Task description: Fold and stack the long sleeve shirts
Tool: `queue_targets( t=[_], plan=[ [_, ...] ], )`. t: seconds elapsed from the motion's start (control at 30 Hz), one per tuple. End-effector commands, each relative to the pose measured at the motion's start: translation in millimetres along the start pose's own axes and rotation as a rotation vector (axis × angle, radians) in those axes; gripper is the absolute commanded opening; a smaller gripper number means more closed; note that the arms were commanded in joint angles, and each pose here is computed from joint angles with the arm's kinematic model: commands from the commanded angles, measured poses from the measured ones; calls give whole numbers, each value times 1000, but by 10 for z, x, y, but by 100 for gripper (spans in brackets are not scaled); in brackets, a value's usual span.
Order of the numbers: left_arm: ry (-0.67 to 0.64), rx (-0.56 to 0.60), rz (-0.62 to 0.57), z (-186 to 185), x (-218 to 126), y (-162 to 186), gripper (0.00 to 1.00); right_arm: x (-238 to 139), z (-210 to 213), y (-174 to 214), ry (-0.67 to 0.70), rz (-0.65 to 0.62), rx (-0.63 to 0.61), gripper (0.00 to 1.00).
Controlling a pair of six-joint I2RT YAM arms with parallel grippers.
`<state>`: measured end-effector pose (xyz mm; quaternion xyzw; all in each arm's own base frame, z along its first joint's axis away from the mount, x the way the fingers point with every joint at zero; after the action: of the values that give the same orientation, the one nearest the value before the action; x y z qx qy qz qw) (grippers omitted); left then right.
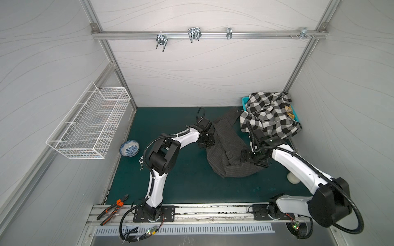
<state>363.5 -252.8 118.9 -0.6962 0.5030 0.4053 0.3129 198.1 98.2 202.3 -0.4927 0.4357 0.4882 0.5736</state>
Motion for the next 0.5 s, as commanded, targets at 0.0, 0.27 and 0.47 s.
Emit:
queue_targets(
  t=[0.0,0.27,0.47],
  plan=[
    [71,-20,6,-87,-88,-19,4,77,-73,143,32,38,15,91],
    [103,-94,-316,102,-1446,-173,0,-274,161,-39,-11,-100,-92,0],
    [164,-172,-657,483,-2948,132,0,-1323,375,-245,-91,-421,-165,0]
  ],
)
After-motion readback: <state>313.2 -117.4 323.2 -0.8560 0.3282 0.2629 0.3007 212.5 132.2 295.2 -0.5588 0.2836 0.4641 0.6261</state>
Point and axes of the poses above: each gripper's point midway between its finger pads, its own x axis out along the fingers, its own z axis along the line the jaws close on, y = z × x, the point moved 10 cm from there along -x, back along the fingers, and after that the axes turned 4 degrees about -x, right-handed, at the moved point
